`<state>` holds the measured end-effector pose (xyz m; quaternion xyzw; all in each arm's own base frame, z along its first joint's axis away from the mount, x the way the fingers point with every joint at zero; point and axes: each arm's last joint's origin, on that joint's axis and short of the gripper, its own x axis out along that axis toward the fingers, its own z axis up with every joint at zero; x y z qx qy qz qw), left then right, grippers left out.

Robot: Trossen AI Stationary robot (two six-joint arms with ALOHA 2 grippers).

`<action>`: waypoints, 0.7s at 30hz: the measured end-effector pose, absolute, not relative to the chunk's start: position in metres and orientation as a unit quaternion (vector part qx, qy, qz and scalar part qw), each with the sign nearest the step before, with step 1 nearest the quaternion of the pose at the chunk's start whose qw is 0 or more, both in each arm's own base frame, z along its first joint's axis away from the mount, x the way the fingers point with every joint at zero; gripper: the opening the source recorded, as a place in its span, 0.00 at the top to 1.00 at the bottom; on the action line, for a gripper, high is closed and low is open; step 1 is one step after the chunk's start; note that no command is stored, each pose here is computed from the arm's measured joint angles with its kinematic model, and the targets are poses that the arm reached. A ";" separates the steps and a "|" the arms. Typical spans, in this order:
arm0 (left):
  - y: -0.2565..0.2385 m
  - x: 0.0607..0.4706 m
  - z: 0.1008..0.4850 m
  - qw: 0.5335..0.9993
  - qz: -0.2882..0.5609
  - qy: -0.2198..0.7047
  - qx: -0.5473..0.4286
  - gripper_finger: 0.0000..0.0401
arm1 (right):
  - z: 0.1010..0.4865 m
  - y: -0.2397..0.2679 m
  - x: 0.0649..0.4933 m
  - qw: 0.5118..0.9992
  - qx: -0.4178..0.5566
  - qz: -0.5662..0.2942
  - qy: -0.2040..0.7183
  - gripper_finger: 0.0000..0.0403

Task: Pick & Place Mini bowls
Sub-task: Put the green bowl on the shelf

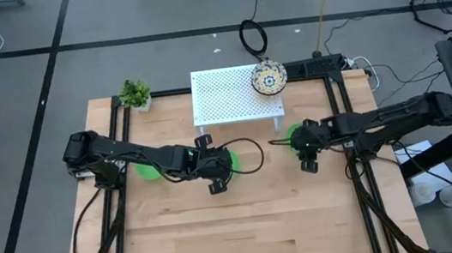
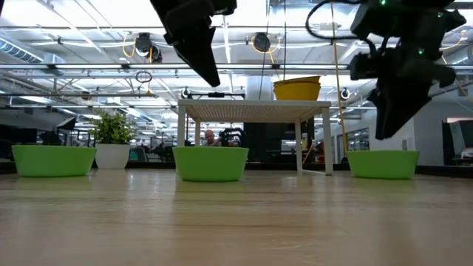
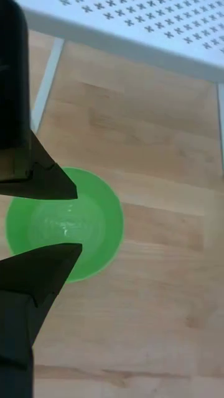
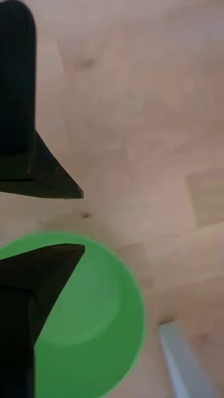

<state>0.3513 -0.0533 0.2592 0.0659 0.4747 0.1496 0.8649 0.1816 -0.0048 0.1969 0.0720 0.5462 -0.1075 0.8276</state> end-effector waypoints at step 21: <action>-0.054 0.353 0.260 0.869 0.142 0.468 0.068 0.68 | 0.149 -0.002 0.189 0.748 0.092 -0.093 0.651 0.72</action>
